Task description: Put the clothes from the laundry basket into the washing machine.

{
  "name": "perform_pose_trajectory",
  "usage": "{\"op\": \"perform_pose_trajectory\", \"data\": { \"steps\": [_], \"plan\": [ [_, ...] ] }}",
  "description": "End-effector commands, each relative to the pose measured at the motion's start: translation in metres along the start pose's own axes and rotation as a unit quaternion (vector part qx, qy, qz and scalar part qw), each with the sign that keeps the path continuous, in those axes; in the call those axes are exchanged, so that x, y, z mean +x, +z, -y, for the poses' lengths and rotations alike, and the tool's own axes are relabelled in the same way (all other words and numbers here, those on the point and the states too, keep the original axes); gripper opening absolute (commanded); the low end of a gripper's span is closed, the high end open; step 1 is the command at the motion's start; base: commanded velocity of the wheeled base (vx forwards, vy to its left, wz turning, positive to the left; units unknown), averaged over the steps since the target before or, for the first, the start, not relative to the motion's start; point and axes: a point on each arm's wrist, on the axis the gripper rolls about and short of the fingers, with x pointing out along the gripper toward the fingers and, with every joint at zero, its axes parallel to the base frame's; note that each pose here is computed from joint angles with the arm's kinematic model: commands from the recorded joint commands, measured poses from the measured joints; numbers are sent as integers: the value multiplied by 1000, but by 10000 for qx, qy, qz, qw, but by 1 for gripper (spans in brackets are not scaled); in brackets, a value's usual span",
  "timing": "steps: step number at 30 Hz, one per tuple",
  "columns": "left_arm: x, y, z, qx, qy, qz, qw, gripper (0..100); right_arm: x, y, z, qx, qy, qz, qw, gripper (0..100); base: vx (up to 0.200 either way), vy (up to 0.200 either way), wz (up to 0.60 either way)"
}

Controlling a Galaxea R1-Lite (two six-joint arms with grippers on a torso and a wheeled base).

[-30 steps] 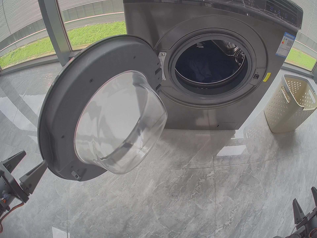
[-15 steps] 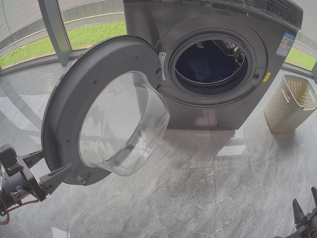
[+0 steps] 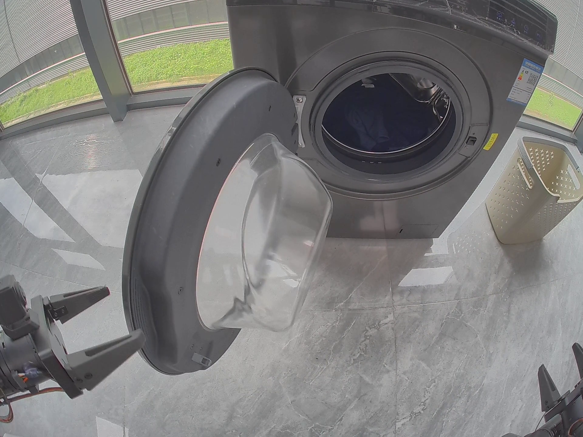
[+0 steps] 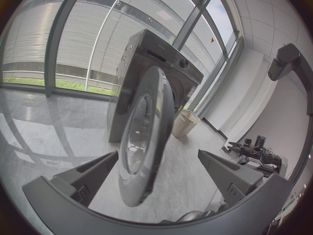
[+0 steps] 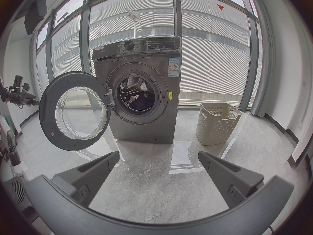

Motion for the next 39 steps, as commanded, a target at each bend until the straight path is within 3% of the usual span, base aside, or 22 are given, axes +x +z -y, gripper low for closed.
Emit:
{"op": "perform_pose_trajectory", "data": {
  "steps": [1,6,13,21,25,31,39],
  "plan": [
    [-6,8,-8,54,588,318,9978,100,0,-5,0,-2,2,-25,10000,100,0,0,0],
    [-4,13,-17,19,998,358,9944,100,0,-5,0,-2,2,-32,10000,100,0,0,0],
    [3,16,-20,7,1000,390,9942,100,0,-5,0,-2,2,-25,10000,100,0,0,0],
    [23,7,-31,-59,1044,-40,9945,100,0,-5,0,-2,2,-32,10000,100,0,0,0],
    [33,9,-34,13,941,-20,9956,100,0,-5,0,-2,2,-25,10000,100,0,0,0],
    [57,14,-19,97,262,-8,9996,100,0,-5,0,-2,2,-25,10000,100,0,0,0],
    [86,21,-18,133,106,-47,9998,100,0,-5,0,-2,2,-32,10000,100,0,0,0]
  ]
}}
